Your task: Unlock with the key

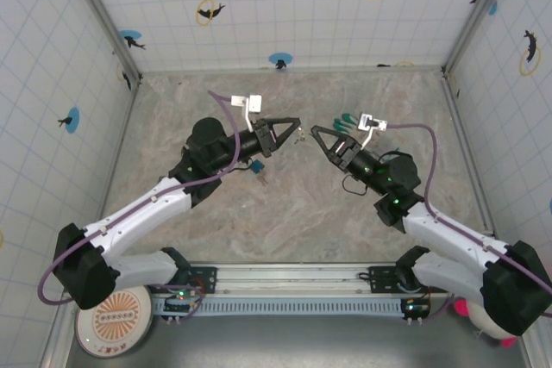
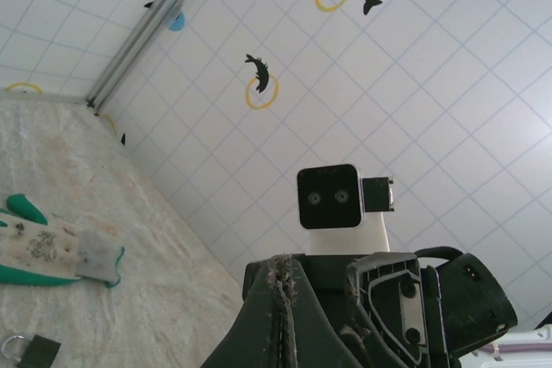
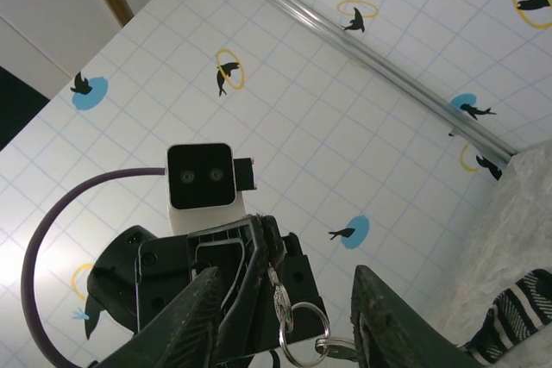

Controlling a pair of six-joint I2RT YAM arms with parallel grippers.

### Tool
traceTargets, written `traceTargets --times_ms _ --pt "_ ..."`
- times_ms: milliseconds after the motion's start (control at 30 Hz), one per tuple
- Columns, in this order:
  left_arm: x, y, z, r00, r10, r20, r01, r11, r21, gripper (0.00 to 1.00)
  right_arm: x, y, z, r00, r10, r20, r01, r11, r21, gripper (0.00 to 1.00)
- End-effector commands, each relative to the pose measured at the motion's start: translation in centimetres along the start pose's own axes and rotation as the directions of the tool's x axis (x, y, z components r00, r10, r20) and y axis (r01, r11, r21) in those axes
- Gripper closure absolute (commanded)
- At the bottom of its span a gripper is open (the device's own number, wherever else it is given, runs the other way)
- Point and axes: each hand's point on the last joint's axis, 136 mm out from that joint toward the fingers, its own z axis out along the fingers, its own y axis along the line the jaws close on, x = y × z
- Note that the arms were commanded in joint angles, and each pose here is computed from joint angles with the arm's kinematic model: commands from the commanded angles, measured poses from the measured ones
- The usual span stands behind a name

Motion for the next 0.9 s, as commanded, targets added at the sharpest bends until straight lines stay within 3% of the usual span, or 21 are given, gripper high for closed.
traceTargets --times_ms 0,867 --pt "-0.4 -0.7 0.0 1.0 -0.003 0.031 0.002 0.999 0.032 1.0 -0.3 1.7 0.1 1.0 -0.018 0.019 0.02 0.997 -0.071 0.56" --pt "0.0 -0.9 0.3 0.999 -0.013 0.033 0.012 0.999 0.044 1.0 0.8 2.9 1.5 0.999 -0.019 -0.03 0.015 0.992 -0.124 0.78"
